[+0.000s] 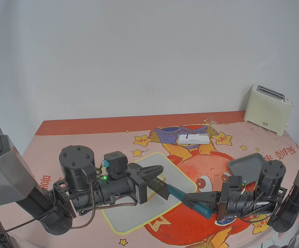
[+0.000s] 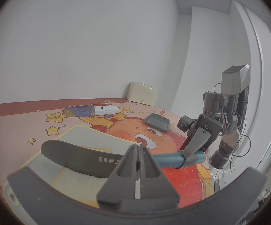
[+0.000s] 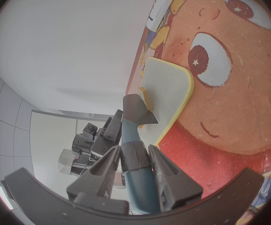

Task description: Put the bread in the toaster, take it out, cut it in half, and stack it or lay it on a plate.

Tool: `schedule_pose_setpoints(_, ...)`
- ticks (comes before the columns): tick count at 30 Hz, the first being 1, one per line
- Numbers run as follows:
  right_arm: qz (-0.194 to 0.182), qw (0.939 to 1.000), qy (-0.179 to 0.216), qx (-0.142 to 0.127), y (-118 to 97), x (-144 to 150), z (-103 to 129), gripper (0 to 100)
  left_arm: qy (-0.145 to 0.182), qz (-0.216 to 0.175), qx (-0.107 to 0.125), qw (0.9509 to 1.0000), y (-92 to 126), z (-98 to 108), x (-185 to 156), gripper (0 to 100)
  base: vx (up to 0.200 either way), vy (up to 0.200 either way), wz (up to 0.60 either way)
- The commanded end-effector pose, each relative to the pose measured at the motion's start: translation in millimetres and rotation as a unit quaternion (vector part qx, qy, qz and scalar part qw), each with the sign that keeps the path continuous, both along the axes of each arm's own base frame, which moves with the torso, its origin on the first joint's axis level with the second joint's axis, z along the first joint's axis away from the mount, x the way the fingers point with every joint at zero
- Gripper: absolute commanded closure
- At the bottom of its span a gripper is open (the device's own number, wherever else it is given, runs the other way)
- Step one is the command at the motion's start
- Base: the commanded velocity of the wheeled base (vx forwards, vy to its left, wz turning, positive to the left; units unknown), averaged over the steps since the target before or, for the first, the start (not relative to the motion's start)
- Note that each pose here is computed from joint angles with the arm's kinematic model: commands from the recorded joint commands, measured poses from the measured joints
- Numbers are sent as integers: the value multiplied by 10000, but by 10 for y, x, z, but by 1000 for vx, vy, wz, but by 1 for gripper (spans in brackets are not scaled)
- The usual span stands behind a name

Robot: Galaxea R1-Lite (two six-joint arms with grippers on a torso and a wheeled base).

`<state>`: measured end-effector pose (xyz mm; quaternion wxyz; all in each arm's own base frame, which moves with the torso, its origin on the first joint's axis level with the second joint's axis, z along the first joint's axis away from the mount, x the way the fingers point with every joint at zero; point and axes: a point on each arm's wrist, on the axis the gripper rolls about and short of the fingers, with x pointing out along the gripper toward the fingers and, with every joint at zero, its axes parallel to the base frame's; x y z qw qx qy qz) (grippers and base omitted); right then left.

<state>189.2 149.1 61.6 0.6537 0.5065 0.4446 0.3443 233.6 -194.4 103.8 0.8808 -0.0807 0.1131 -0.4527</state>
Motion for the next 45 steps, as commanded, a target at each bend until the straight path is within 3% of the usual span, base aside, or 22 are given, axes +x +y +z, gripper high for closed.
schedule_pose_setpoints(1, 15, 10000, -61, 44, -2, -6, 30, 100, -227, 44, -183, 9996, 46, 167, -22, 100, 0, 0, 0)
schedule_pose_setpoints(4, 24, 9999, -105, 68, -5, -17, 53, 100, -288, 329, -226, 9988, 156, 198, 101, 100, 0, 0, 0)
schedule_pose_setpoints(12, 47, 9999, -81, 49, 4, -30, 42, 100, -219, 591, -436, 9971, 241, 247, 261, 100, 0, 0, 0)
schedule_pose_setpoints(23, 107, 9999, -78, 22, 23, -53, 33, 100, 193, 623, -105, 9978, 162, -142, 407, 100, 0, 0, 0)
schedule_pose_setpoints(28, 109, 9999, -60, 1, 25, -49, 18, 100, 149, 623, -146, 9978, 161, -129, 408, 100, 0, 0, 0)
schedule_pose_setpoints(45, 124, 9999, -49, -10, 35, -54, 11, 100, 424, 613, 60, 9972, 150, -323, 406, 100, 0, 0, 0)
